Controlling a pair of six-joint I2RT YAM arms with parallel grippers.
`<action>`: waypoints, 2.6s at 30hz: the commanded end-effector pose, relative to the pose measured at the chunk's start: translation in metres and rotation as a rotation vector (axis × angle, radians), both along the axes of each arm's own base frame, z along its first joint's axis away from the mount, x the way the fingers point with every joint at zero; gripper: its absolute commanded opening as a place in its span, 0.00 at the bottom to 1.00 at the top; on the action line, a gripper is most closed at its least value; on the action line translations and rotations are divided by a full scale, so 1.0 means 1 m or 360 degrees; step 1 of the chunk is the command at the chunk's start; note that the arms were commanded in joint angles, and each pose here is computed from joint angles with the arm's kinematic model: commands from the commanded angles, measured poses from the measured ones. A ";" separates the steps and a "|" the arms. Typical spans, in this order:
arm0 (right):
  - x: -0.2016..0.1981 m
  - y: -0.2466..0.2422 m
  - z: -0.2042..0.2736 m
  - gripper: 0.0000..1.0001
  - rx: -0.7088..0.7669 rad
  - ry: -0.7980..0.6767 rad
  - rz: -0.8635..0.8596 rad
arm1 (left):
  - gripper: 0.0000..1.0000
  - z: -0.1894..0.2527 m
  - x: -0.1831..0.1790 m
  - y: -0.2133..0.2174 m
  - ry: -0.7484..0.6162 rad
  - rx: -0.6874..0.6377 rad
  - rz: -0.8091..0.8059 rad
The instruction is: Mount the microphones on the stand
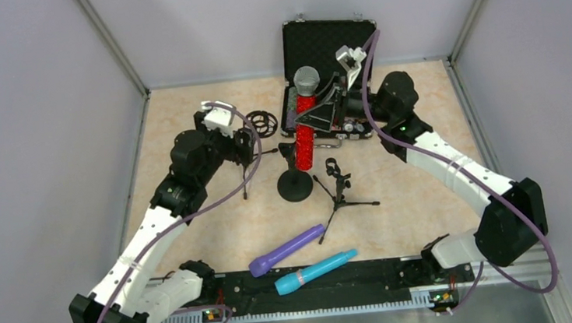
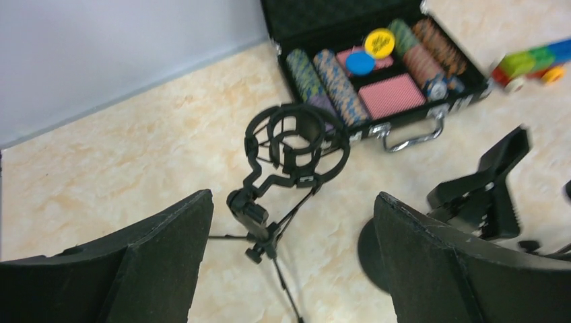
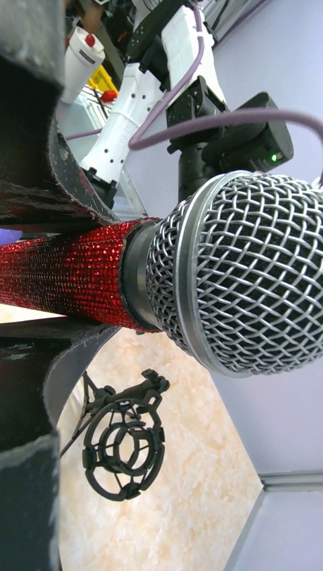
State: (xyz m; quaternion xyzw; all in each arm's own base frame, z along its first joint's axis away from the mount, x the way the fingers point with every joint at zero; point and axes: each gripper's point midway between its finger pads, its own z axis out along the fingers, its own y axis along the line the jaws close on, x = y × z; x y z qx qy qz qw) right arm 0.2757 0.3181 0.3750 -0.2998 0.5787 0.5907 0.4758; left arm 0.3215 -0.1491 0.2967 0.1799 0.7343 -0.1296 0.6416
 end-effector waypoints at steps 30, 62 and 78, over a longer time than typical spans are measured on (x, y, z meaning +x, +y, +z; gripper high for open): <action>0.007 -0.024 -0.003 0.00 -0.0063 -0.0099 -0.0124 | 0.90 -0.095 0.086 0.005 0.0187 0.0388 -0.0068; 0.009 -0.021 0.008 0.00 0.0001 -0.0060 -0.0116 | 0.00 -0.097 0.012 0.022 0.0296 0.0156 0.0032; 0.006 -0.010 0.008 0.00 0.0009 -0.0036 -0.0086 | 0.00 -0.089 -0.019 0.049 0.0221 0.0288 0.0275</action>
